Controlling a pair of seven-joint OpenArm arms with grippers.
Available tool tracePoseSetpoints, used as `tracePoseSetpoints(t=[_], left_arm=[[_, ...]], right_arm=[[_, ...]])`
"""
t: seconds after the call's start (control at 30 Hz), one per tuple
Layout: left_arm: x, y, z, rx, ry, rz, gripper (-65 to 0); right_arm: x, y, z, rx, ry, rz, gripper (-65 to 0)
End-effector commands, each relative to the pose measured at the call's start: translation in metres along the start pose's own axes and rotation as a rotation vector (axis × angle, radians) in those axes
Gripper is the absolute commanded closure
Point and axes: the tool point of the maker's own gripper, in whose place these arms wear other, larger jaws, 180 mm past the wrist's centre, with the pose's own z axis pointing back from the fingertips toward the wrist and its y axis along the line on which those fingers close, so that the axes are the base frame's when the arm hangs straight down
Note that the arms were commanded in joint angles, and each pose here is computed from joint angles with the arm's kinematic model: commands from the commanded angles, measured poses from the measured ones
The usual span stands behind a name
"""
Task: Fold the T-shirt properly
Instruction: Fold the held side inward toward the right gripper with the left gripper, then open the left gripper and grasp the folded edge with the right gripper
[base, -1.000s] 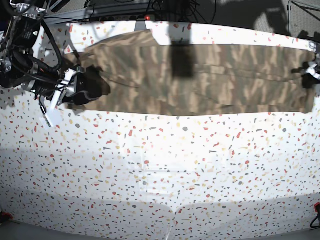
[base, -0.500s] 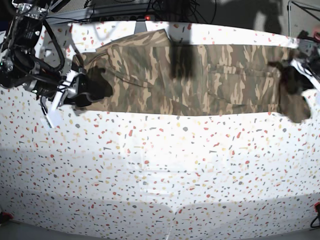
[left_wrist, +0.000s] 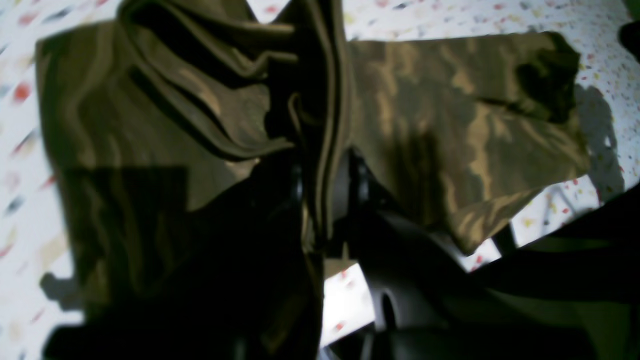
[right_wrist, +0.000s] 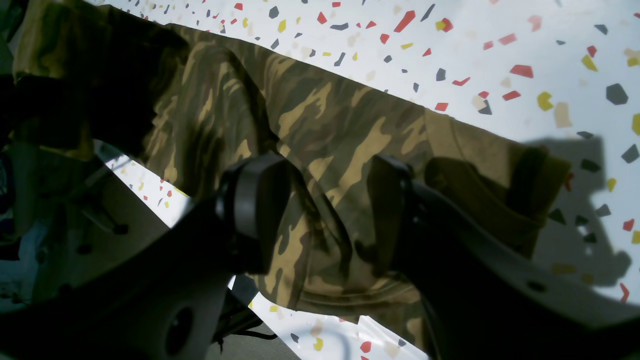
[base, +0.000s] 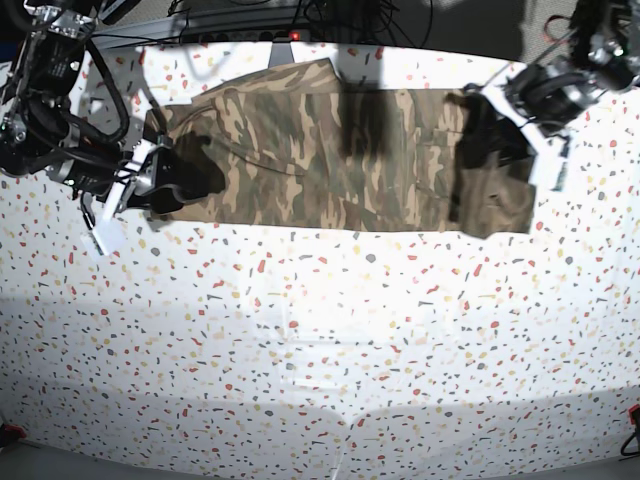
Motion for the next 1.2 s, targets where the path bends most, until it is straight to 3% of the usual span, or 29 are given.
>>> tracePoseSetpoints(t=[0.0, 0.33, 0.67, 0.7, 0.8, 0.87, 1.1, 1.17], left_arm=[[0.01, -0.007, -0.001, -0.016, -0.038, -0.016, 0.0], [0.014, -0.03, -0.028, -0.031, -0.031, -0.122, 0.0], [0.022, -0.04, -0.034, -0.046, -0.072, -0.134, 0.0], [0.023, -0.04, -0.034, -0.046, -0.078, -0.133, -1.5], [0.025, -0.04, -0.034, -0.047, -0.084, -0.133, -21.0], [0.024, -0.04, -0.034, -0.047, -0.084, -0.133, -27.2], [0.026, -0.04, -0.034, -0.044, -0.091, -0.138, -27.1], [0.029, -0.033, -0.033, -0.004, -0.107, -0.196, -27.1]], right_arm=[[0.014, 0.002, 0.005, 0.008, -0.045, 0.03, -30.4], [0.014, 0.002, 0.005, 0.008, -0.044, 0.03, -30.4], [0.014, 0.002, 0.005, 0.007, -0.044, 0.03, -30.4], [0.014, 0.002, 0.005, 0.007, -0.044, 0.03, -30.4], [0.014, 0.002, 0.005, 0.007, -0.044, 0.03, -30.4], [0.014, 0.002, 0.005, 0.005, -0.042, 0.031, -30.4], [0.014, 0.002, 0.005, 0.005, -0.042, 0.031, -30.4], [0.013, 0.002, 0.005, 0.005, -0.042, 0.03, -30.4]])
